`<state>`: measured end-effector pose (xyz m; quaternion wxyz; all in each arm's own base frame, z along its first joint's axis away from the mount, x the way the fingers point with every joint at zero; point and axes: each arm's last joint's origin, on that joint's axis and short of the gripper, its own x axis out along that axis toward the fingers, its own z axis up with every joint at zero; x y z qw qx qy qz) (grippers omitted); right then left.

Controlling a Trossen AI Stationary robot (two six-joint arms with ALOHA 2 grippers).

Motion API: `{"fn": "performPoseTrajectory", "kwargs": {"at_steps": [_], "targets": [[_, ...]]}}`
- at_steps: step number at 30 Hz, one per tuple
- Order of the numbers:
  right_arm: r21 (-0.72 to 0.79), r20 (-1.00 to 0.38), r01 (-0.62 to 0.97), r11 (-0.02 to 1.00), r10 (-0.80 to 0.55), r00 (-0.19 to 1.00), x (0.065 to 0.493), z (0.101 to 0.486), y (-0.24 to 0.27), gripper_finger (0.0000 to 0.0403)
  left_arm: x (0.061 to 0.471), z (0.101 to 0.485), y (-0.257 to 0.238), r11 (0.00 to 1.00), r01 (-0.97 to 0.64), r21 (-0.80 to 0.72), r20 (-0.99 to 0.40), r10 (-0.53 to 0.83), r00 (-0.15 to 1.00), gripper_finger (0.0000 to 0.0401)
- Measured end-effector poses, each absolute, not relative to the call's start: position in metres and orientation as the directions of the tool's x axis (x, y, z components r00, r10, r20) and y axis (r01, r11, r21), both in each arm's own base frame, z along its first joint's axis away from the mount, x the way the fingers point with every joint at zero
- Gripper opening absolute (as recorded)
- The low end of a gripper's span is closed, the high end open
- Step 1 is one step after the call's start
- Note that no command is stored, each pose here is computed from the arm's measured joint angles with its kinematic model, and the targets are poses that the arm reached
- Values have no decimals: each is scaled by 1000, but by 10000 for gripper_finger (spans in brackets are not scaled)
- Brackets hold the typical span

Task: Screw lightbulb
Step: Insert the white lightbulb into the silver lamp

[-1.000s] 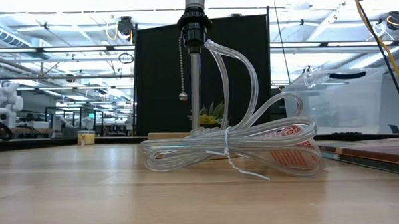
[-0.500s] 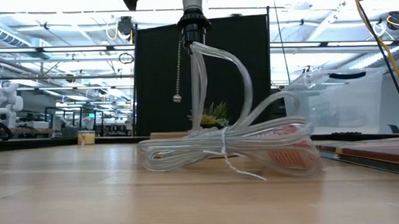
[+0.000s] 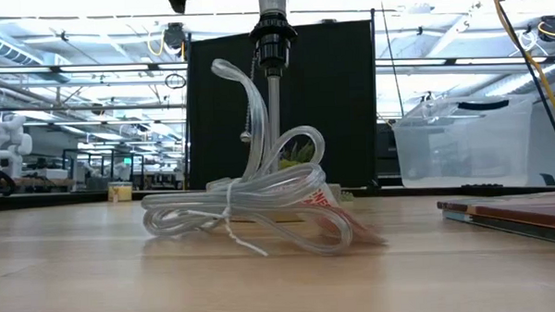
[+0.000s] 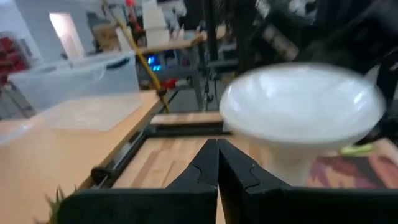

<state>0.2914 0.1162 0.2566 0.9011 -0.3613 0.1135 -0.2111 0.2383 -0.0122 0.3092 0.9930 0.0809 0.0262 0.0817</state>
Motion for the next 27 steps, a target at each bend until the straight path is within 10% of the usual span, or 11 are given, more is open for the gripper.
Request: {"fn": "performPoseTrajectory", "kwargs": {"at_steps": [27], "targets": [[-712, 22, 409, 571, -564, 826, 303, 267, 82, 0, 243, 305, -53, 980, 38, 194, -14, -35, 999, 0]]}}
